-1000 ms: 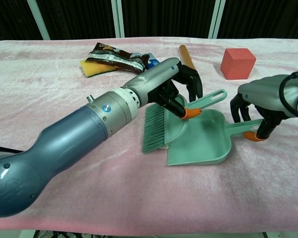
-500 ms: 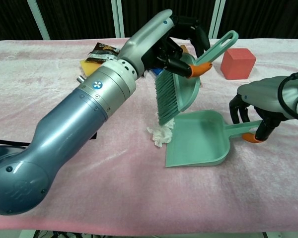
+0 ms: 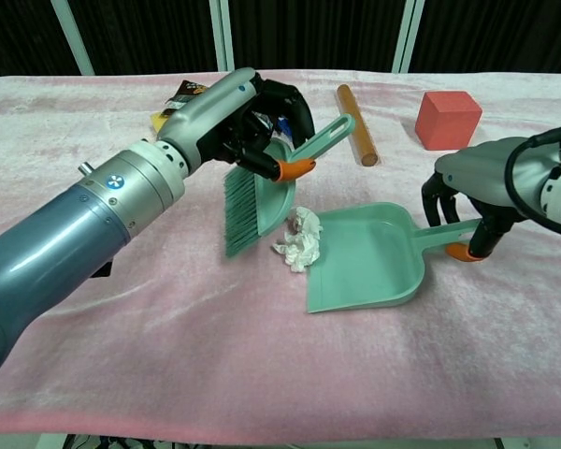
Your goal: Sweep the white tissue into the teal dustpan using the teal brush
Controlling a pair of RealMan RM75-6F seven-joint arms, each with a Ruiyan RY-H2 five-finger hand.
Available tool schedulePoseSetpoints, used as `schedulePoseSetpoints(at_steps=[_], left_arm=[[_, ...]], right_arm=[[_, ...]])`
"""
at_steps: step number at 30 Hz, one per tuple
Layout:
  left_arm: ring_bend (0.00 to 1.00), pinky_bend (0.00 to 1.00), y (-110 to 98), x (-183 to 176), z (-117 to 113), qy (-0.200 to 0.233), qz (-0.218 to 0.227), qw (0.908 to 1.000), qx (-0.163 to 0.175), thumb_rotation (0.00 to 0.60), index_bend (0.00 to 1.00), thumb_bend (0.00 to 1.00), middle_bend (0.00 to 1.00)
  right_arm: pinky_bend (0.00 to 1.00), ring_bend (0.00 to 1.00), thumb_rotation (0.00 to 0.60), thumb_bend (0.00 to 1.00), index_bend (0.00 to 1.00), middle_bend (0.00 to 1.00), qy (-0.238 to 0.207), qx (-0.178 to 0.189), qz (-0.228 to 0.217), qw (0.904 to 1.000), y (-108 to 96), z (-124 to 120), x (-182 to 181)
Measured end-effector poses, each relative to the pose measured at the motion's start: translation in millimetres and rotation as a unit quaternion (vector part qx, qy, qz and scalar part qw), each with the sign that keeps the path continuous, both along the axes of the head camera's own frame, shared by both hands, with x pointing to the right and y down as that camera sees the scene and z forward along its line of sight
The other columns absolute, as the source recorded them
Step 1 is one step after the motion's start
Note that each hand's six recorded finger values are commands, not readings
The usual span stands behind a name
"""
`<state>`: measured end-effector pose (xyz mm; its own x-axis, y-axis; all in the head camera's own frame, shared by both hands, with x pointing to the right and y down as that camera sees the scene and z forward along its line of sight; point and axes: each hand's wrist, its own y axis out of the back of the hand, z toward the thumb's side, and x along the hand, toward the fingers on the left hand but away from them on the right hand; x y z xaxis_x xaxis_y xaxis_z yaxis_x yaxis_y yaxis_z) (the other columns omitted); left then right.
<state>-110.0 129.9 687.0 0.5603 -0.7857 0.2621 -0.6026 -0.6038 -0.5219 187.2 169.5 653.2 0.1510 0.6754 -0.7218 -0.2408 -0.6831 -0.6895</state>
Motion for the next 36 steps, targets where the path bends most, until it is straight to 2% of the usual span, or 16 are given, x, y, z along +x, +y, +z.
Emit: schedulePoseSetpoints(at_steps=[9,19,28,36], left_arm=[[0.91,1.0,2.4,-1.1,15.3,-0.016,0.003,0.9997,-0.02,0.6,0.62,0.37,0.66],[0.91,1.0,9.3,39.2,27.8,0.008,0.011,0.9988,-0.047,0.6,0.62,0.37,0.66],[0.91,1.0,15.8,89.2,16.7,0.055,0.023,0.9967,-0.055,0.6,0.62,0.37,0.66],[0.91,1.0,15.1,109.5,-2.4,0.091,0.021,0.9945,-0.048,0.6,0.62,0.38,0.66]], right_arm=[[0.8,0.74,0.6,0.49,0.72,0.7,-0.001,0.003,-0.001,1.0,-4.5,0.8,-7.4],[0.8,0.74,0.6,0.5,0.72,0.7,-0.001,-0.002,-0.003,1.0,-1.5,0.4,-8.0],[0.8,0.74,0.6,0.5,0.72,0.7,-0.001,-0.005,0.004,1.0,0.9,0.4,-6.0],[0.8,0.74,0.6,0.5,0.72,0.7,0.0,-0.003,0.009,1.0,-0.9,-1.6,-1.3]])
